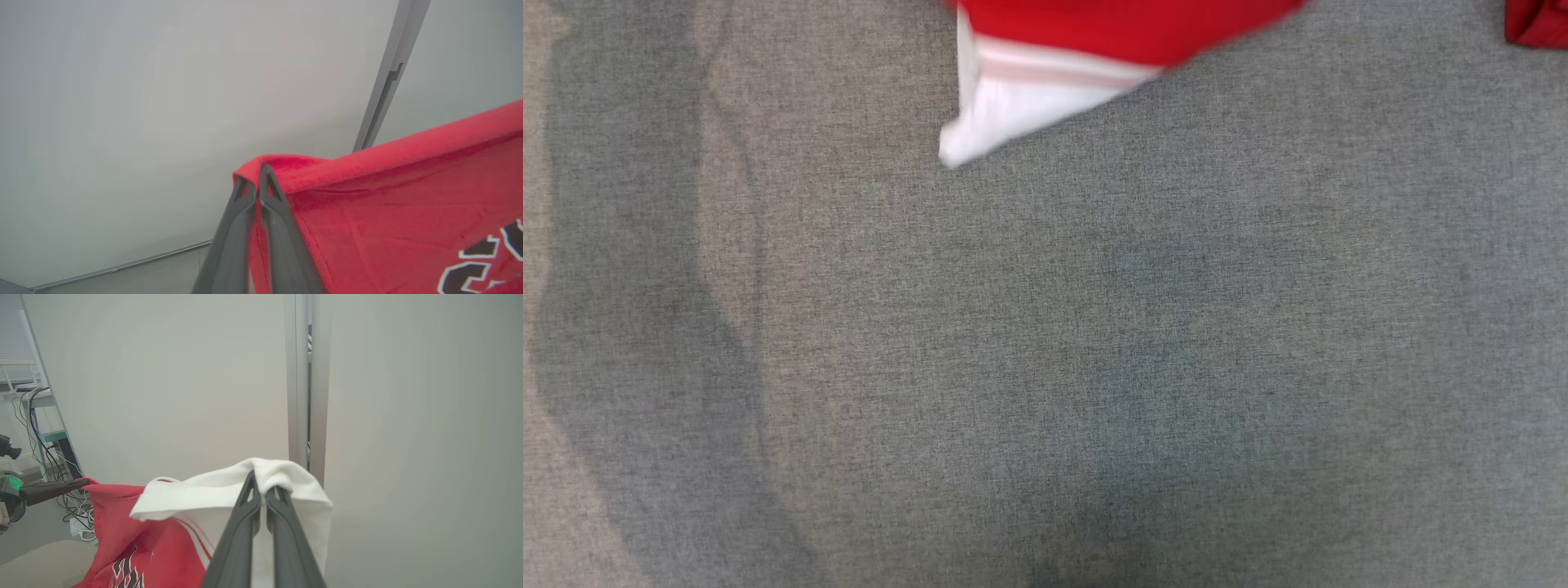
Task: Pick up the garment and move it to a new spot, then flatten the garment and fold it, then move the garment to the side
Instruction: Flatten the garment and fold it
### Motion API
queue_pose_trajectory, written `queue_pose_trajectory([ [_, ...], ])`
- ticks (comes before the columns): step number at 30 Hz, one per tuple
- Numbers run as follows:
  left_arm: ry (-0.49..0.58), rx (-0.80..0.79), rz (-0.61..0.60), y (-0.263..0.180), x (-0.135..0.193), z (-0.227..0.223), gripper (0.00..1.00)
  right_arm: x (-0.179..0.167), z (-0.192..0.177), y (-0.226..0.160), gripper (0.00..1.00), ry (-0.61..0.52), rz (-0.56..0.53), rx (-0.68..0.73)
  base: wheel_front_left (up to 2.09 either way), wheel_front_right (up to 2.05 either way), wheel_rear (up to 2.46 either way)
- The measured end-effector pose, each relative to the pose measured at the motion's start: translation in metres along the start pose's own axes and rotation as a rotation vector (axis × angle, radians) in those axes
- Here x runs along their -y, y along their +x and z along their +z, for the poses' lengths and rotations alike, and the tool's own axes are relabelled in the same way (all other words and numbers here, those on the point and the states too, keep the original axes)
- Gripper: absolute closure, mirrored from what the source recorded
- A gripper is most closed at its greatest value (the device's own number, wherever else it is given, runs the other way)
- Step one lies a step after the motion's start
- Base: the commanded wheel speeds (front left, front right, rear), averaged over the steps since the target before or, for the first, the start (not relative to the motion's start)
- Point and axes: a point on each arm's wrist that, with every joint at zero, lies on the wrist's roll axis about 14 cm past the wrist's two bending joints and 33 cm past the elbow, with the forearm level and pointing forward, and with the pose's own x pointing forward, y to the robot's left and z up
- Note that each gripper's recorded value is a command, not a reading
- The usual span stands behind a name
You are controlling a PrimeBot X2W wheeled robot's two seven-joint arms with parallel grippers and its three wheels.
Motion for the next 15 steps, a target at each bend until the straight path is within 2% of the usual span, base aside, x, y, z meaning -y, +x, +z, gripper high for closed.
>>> queue_pose_trajectory([
  [7, 0.039, 0.139, 0.009, 0.009, 0.006, 0.047, 1.00, 0.011, 0.069, 0.020, 1.00, -0.127, -0.030, 0.223, 0.00, 0.00, 0.00],
  [9, 0.039, 0.160, 0.001, 0.012, 0.011, 0.052, 1.00, 0.011, 0.085, 0.024, 1.00, -0.128, -0.035, 0.286, 0.00, 0.00, 0.00],
  [11, 0.037, 0.173, -0.004, 0.015, 0.014, 0.052, 1.00, 0.007, 0.088, 0.028, 1.00, -0.133, -0.026, 0.302, 0.00, 0.00, 0.00],
  [15, 0.009, 0.119, -0.030, 0.021, 0.028, 0.025, 1.00, -0.001, 0.070, 0.029, 1.00, -0.139, -0.003, 0.258, 0.00, 0.00, 0.00],
])
